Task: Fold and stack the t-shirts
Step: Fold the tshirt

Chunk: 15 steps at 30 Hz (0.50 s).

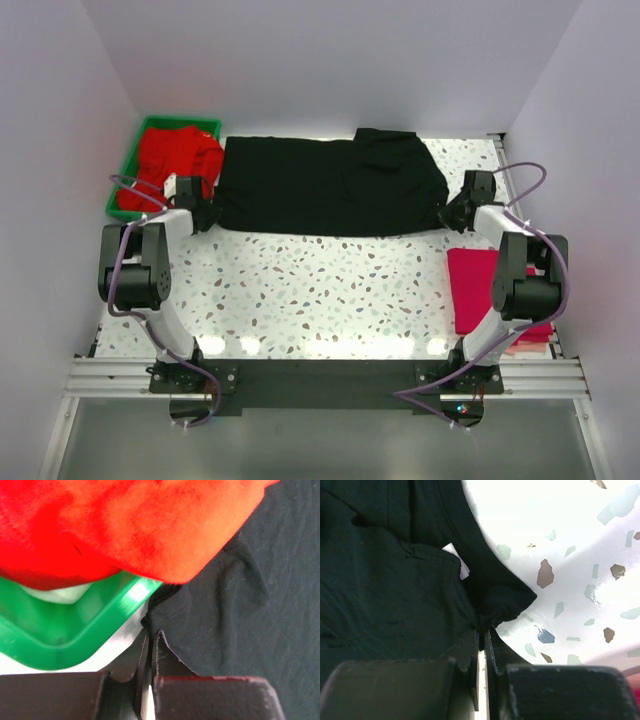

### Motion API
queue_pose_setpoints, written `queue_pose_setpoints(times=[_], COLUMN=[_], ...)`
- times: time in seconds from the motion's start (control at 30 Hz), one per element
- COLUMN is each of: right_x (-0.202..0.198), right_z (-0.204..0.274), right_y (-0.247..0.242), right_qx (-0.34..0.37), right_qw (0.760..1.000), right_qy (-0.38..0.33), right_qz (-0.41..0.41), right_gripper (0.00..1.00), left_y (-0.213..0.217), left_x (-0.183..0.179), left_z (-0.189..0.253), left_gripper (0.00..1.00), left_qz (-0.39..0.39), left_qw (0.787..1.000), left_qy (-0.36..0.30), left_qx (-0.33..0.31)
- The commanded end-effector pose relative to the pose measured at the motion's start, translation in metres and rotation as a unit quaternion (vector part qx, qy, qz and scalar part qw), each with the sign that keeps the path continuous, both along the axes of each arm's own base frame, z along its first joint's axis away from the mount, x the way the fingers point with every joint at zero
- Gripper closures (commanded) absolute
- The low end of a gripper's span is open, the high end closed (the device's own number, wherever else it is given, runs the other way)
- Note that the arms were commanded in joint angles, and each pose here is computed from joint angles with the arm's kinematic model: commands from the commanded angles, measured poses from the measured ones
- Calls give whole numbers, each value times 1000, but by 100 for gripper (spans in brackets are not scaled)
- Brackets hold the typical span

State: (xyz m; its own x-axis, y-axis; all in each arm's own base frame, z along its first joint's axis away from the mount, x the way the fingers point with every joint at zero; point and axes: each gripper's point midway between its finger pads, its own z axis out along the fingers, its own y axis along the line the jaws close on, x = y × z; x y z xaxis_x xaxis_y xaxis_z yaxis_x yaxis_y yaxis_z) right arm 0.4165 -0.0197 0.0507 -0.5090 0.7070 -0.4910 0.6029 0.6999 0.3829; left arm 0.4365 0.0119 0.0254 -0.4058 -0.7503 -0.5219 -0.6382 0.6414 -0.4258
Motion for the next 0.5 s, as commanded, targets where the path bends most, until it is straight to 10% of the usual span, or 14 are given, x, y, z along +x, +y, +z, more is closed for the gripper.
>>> queue_pose_setpoints(times=[0.0,0.47], right_x=[12,-51], right_z=[33,126], right_y=[-9,-22], right_qx=[-20,-30], right_qw=[999,996], right_qy=[-31,-79], right_qz=[-3,4], right_gripper=[100,100], left_y=[2,10], left_x=[8,-44], left_z=[32,80], left_gripper=[100,100], left_qz=[-2,0], left_qw=[1000,999], left_qy=[-27,-36], left_qx=[11,38])
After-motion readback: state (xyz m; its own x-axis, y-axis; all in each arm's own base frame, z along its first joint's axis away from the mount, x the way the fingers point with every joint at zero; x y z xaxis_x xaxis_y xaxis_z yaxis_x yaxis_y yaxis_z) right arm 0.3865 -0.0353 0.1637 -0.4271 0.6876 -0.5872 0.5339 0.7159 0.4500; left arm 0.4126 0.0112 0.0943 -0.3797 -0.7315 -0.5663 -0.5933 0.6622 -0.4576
